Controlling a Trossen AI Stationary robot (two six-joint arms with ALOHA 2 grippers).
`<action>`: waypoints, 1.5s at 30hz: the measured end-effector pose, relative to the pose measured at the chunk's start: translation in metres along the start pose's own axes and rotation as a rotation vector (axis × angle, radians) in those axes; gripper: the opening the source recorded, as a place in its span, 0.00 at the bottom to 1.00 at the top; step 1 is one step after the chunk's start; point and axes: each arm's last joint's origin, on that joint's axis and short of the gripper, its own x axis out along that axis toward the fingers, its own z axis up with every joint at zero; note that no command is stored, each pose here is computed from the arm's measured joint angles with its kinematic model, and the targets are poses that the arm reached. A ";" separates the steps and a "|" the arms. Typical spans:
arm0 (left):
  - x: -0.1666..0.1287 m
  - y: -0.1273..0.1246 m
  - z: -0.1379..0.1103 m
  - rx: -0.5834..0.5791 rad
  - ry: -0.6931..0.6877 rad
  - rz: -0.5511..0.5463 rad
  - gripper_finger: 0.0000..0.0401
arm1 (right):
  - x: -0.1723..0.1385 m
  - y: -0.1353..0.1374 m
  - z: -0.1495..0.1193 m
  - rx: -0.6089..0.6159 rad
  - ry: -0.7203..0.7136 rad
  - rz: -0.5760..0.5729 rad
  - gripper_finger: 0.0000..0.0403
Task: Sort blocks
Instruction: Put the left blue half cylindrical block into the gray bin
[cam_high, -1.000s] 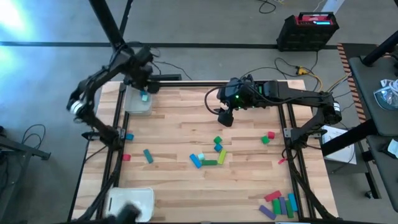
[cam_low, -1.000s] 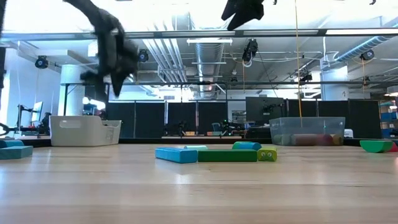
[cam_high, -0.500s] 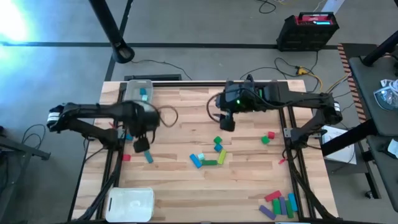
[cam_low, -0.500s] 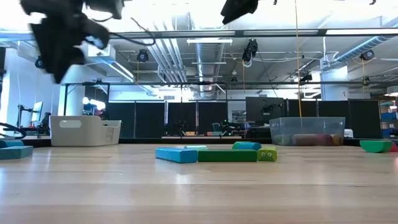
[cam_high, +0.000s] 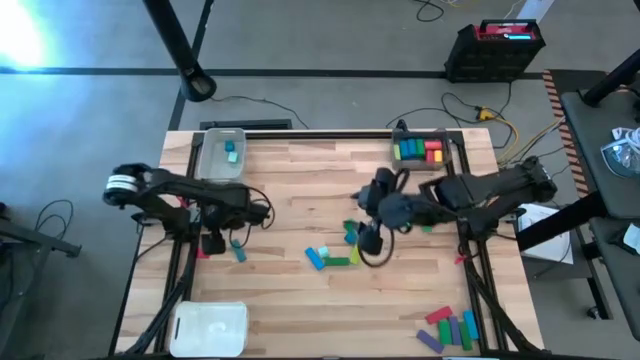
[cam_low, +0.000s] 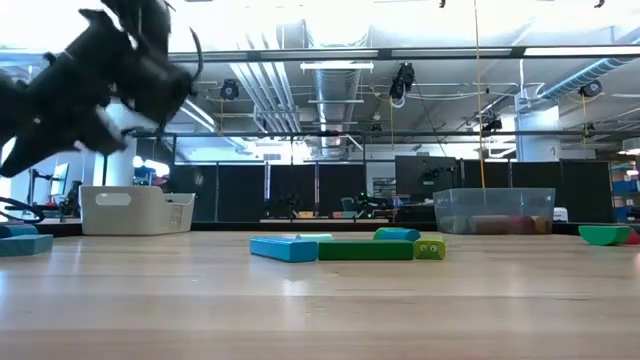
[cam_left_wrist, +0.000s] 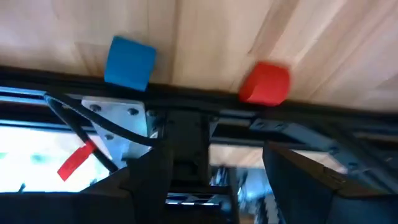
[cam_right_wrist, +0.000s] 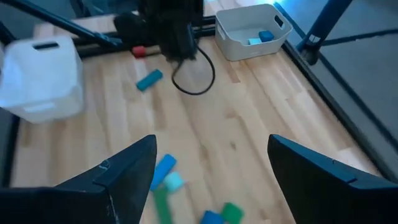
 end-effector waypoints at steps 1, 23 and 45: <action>0.005 0.000 0.003 0.010 0.033 0.007 0.58 | -0.003 0.005 -0.002 0.021 -0.006 0.002 0.74; 0.056 0.016 0.078 0.175 0.239 0.232 0.58 | -0.022 0.043 -0.016 0.146 -0.075 -0.023 0.76; 0.079 0.061 0.080 0.097 0.404 0.145 0.58 | -0.023 0.039 -0.022 0.130 -0.018 -0.046 0.76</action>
